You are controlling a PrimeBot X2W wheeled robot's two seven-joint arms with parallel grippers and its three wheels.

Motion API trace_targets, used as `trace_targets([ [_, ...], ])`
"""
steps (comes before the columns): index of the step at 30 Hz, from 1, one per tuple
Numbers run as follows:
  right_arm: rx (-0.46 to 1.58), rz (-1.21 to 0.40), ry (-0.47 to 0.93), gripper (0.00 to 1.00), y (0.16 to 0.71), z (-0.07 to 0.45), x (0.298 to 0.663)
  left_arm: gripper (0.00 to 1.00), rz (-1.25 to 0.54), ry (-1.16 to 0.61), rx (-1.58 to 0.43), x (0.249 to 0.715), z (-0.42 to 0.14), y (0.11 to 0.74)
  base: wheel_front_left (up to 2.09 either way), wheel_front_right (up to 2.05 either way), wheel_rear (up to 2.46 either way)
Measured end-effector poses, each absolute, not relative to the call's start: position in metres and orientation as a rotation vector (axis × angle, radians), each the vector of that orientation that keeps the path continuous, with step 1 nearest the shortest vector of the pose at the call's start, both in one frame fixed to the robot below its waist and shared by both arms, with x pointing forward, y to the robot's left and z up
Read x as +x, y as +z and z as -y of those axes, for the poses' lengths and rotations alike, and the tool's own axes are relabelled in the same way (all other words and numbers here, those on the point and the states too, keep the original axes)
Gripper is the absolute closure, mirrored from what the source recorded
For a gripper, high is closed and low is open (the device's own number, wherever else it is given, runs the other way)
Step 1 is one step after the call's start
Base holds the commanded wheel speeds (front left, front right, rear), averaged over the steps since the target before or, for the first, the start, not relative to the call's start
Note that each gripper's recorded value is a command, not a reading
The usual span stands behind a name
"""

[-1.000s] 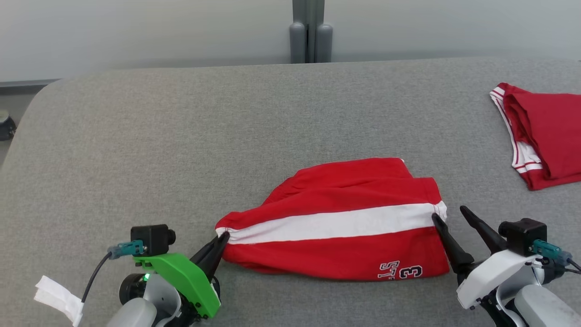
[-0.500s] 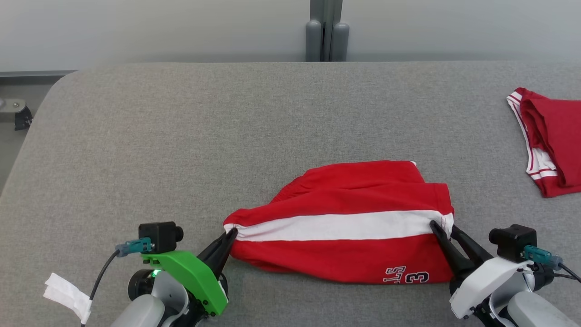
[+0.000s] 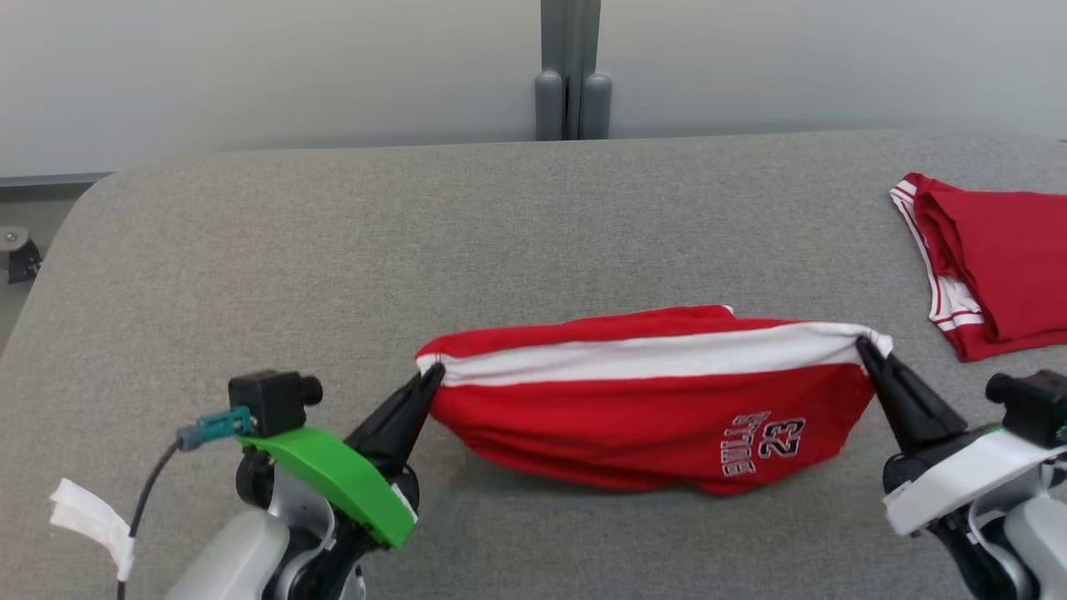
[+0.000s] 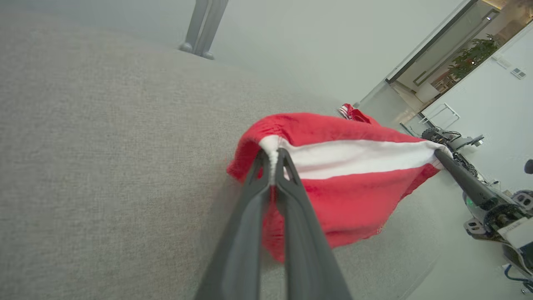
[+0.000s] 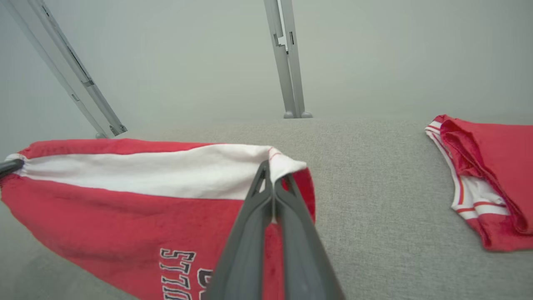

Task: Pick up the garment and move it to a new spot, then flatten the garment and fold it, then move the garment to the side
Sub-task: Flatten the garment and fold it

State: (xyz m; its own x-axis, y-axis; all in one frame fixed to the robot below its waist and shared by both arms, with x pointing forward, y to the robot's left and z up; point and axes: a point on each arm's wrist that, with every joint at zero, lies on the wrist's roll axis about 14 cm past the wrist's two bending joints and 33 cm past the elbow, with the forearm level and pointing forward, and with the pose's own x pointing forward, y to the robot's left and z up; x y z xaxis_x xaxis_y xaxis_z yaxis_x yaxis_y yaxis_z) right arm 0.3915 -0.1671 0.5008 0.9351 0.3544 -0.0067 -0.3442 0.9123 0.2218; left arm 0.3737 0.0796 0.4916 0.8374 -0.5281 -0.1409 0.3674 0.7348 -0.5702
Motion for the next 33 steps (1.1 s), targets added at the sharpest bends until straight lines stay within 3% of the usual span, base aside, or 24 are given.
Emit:
trace_targets([
  [6,0.158,0.172,0.362,1.0,0.586,0.199,0.417,1.0,-0.069,-0.689,-0.526,0.406,-0.059,0.595,0.0,0.0,0.0],
  [11,0.097,0.347,0.373,1.0,0.666,0.213,0.457,1.0,0.058,-0.824,-0.381,0.443,-0.038,0.667,0.0,0.0,0.0],
  [22,-0.071,0.605,0.209,1.0,0.771,0.258,0.566,1.0,0.367,-0.871,-0.231,0.56,0.02,0.756,0.0,0.0,0.0],
  [27,-0.096,0.606,0.218,1.0,0.756,0.251,0.594,1.0,0.446,-0.838,-0.303,0.601,0.026,0.726,0.0,0.0,0.0],
  [33,-0.073,0.409,0.29,1.0,0.658,0.236,0.589,1.0,0.176,-0.831,-0.4,0.606,0.03,0.592,0.0,0.0,0.0],
])
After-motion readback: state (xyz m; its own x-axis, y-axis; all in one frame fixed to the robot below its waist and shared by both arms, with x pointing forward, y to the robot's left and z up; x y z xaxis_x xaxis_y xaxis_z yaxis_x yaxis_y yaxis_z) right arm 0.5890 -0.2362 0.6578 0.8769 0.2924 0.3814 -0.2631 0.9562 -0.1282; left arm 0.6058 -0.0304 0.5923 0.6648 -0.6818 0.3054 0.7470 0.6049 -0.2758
